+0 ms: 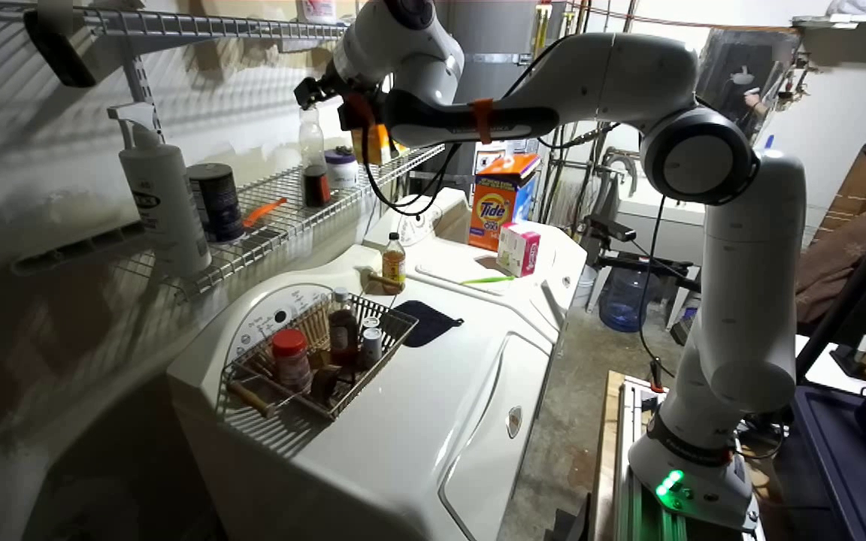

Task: Remove the transparent bottle from the bottom shelf

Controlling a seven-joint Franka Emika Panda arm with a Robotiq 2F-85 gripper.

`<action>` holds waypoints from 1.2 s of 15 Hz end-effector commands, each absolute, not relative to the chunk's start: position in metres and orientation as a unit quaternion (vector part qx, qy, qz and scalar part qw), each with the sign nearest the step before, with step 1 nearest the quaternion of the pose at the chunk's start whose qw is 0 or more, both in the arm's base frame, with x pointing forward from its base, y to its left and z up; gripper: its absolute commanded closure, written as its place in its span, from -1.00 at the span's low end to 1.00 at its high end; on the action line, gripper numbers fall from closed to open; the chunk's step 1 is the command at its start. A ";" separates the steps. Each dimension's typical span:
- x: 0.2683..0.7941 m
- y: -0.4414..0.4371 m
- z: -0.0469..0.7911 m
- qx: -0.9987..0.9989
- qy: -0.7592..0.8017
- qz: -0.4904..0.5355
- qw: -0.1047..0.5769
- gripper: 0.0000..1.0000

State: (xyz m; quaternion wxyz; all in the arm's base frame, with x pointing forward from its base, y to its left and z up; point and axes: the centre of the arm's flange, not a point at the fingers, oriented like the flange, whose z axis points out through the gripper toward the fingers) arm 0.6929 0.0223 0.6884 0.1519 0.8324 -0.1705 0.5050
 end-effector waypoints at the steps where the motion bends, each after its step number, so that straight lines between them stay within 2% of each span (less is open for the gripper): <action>1: 0.693 0.022 0.688 0.832 -0.170 0.505 0.152 -1.00; 11: 0.720 0.031 0.666 0.795 -0.200 0.553 0.151 -1.00; 18: 0.746 0.029 0.661 0.744 -0.225 0.604 0.175 -1.00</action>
